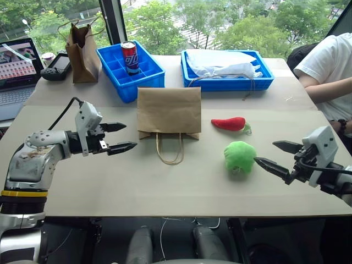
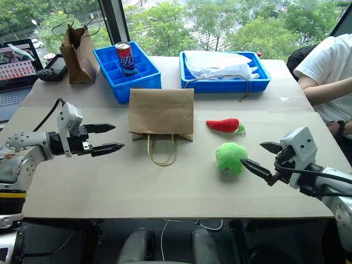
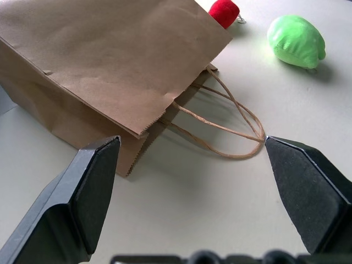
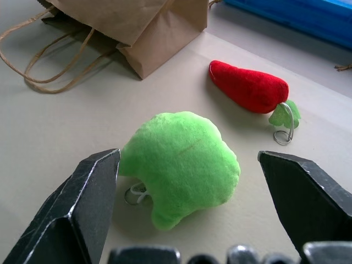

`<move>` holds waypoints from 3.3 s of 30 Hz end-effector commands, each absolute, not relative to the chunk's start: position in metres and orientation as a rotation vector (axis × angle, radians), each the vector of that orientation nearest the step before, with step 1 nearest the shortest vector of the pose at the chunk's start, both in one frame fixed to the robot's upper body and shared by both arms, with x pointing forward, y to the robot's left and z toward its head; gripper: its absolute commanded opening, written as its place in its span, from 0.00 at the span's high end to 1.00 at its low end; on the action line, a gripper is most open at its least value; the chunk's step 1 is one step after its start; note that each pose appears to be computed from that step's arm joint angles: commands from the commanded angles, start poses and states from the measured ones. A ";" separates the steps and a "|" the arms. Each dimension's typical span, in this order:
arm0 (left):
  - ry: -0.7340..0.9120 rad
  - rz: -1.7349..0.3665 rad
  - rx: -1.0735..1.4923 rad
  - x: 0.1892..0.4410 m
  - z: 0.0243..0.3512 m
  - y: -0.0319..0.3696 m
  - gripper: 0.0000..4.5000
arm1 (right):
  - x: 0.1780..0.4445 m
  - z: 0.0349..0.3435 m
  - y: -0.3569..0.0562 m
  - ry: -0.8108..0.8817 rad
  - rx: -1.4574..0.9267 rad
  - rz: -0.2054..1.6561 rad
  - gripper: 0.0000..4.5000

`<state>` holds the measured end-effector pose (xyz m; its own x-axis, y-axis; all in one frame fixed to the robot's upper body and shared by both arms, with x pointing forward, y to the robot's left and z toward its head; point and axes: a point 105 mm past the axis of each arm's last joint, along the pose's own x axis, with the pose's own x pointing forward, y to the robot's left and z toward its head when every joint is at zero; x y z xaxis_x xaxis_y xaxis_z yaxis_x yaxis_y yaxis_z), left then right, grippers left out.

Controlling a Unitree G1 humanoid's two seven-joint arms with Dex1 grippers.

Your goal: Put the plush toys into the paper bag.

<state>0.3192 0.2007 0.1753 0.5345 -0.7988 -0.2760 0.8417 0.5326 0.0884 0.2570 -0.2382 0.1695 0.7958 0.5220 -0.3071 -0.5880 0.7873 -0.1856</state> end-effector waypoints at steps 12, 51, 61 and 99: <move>-0.006 -1.575 0.908 0.335 0.216 0.145 0.00 | 0.218 0.217 -0.123 0.151 -0.406 1.132 0.01; -0.190 -1.597 0.726 0.371 0.201 0.072 1.00 | 0.228 0.157 -0.127 0.302 -0.285 0.876 0.00; -0.120 -1.548 0.513 0.351 0.239 0.060 1.00 | 0.237 0.146 -0.118 0.289 -0.125 0.794 0.00; 0.107 -1.466 -0.048 0.326 0.258 0.020 1.00 | 0.353 0.072 -0.074 0.185 0.062 0.545 1.00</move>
<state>0.3240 0.0182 0.2373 0.0790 -0.9917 -0.1013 0.9875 0.0918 -0.1282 0.3533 -0.0674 0.0839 0.8343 0.5397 -0.1124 -0.5228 0.8393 0.1493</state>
